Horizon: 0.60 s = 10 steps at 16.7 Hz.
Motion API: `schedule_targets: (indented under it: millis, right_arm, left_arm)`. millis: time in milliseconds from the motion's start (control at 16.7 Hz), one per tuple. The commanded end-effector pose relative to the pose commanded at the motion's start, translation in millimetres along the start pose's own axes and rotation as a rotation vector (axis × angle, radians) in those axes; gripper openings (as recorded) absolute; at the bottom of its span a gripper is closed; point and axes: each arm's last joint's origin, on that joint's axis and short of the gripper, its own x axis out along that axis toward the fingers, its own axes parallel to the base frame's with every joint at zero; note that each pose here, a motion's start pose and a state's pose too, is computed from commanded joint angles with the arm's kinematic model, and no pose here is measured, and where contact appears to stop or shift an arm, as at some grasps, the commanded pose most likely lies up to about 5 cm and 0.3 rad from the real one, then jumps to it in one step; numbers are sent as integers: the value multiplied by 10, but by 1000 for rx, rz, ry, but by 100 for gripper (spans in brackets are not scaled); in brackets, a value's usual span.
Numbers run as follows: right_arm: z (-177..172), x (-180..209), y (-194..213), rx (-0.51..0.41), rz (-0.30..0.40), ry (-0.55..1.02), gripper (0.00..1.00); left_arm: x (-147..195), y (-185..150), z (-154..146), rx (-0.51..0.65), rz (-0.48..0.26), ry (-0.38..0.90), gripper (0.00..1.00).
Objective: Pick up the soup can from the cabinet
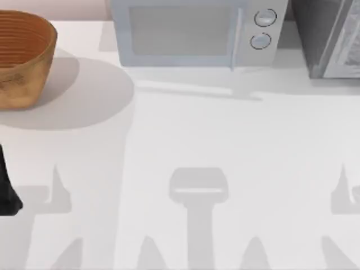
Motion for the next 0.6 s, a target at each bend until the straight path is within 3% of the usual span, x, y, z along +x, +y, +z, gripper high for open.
schedule_targets:
  millis: [300, 600]
  right_arm:
    - [148, 4, 8, -1, 1, 23, 100]
    - [925, 103, 45, -5, -2, 57, 100]
  left_arm:
    - [0, 0, 0, 0, 0, 0, 100]
    - [0, 0, 0, 0, 0, 0, 100]
